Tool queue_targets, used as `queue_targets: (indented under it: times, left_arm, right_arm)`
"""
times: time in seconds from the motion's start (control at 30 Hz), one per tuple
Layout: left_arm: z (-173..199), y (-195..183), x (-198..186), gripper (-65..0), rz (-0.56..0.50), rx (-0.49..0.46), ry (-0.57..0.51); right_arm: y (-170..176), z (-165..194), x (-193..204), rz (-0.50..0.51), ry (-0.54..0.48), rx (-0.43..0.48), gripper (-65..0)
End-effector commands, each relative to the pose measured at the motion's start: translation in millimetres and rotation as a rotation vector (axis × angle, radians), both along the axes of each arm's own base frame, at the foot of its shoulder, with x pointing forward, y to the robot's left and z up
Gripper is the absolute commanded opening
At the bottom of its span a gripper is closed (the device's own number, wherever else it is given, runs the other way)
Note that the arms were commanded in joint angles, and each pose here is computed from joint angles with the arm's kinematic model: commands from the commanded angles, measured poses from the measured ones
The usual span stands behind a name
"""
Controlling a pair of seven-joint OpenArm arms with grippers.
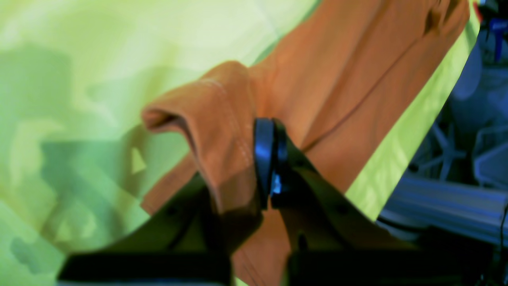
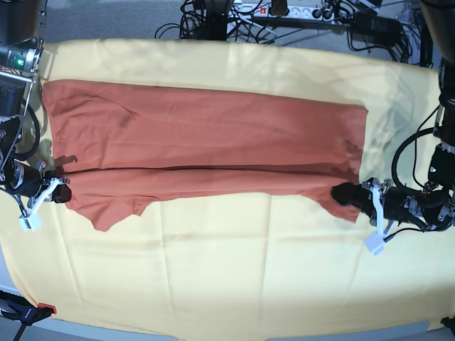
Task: Fold the T-shirt properly
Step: 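Fold the hem toward the collar edge with both grippers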
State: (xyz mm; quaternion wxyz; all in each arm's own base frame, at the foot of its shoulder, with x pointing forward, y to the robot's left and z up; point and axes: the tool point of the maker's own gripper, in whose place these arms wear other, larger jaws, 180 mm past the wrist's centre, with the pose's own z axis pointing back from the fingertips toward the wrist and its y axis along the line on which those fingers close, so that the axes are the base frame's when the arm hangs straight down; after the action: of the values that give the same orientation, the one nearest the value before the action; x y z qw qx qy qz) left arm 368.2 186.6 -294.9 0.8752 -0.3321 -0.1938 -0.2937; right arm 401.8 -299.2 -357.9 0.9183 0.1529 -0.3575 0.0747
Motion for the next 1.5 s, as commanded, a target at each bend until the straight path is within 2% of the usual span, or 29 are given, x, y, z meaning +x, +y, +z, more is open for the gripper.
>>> queue_targets:
  times: [0.0,0.13,0.4,0.8,0.83,0.87,0.93,0.97,1.0,1.03,1.23,1.3,1.47]
  left_arm:
    - [17.2,4.7,6.1,-65.0,-0.012,0.004,-0.038]
    - [9.4,5.0,-4.7,-65.0,-0.047,0.034,-0.004]
    - [-26.4,3.3,-35.4,-65.0,-0.050,0.028,0.098]
    - [-30.5,0.8,-37.4,-65.0,-0.034,0.006,0.098]
    - [-30.5,0.6,-37.4,-62.5,-0.034,0.006,0.098]
    - [-30.7,-0.1,-37.5,-55.8,-0.035,0.005,0.099]
    - [-31.6,-1.7,-37.6,-41.6,-0.033,-0.001,0.099]
    - [-31.4,-2.4,-36.9,-36.4,-0.028,-0.007,0.095]
    - [-31.4,-3.1,-36.2,-33.9,-0.023,-0.014,0.091]
    - [-31.1,-3.4,-35.2,-33.6,-0.018,-0.019,0.088]
    - [-39.6,-4.1,-42.2,-33.8,-0.005,-0.031,0.107]
    - [-45.9,-5.1,-48.0,-33.8,0.001,-0.038,0.123]
    - [-61.0,-8.7,-63.3,-33.8,0.009,-0.053,0.164]
  right_arm:
    - [-9.5,24.8,12.4,-0.004,-0.064,-0.011,-65.0]
    - [-13.0,24.9,10.9,-0.006,-0.056,-0.021,-65.0]
    - [-16.6,20.8,5.6,-0.001,-0.021,-0.039,-65.0]
    - [-16.3,22.2,6.7,-0.001,-0.025,-0.036,-65.0]
    - [-16.5,23.2,7.4,-0.001,-0.027,-0.037,-65.0]
    - [-16.7,25.1,8.9,-0.001,-0.032,-0.037,-59.7]
    - [-16.8,30.3,12.9,-0.001,-0.044,-0.038,-43.5]
    - [-17.0,33.5,15.2,-0.002,-0.052,-0.037,-36.1]
    - [-16.8,39.1,19.0,-0.003,-0.067,-0.031,-30.8]
    - [-15.9,45.2,22.8,-0.004,-0.083,-0.019,-28.1]
    - [-2.6,79.9,40.5,-0.005,-0.180,0.110,-27.6]
    - [6.6,76.3,42.0,0.003,-0.178,0.127,-27.6]
    - [31.2,52.5,43.0,0.035,-0.134,0.099,-27.6]
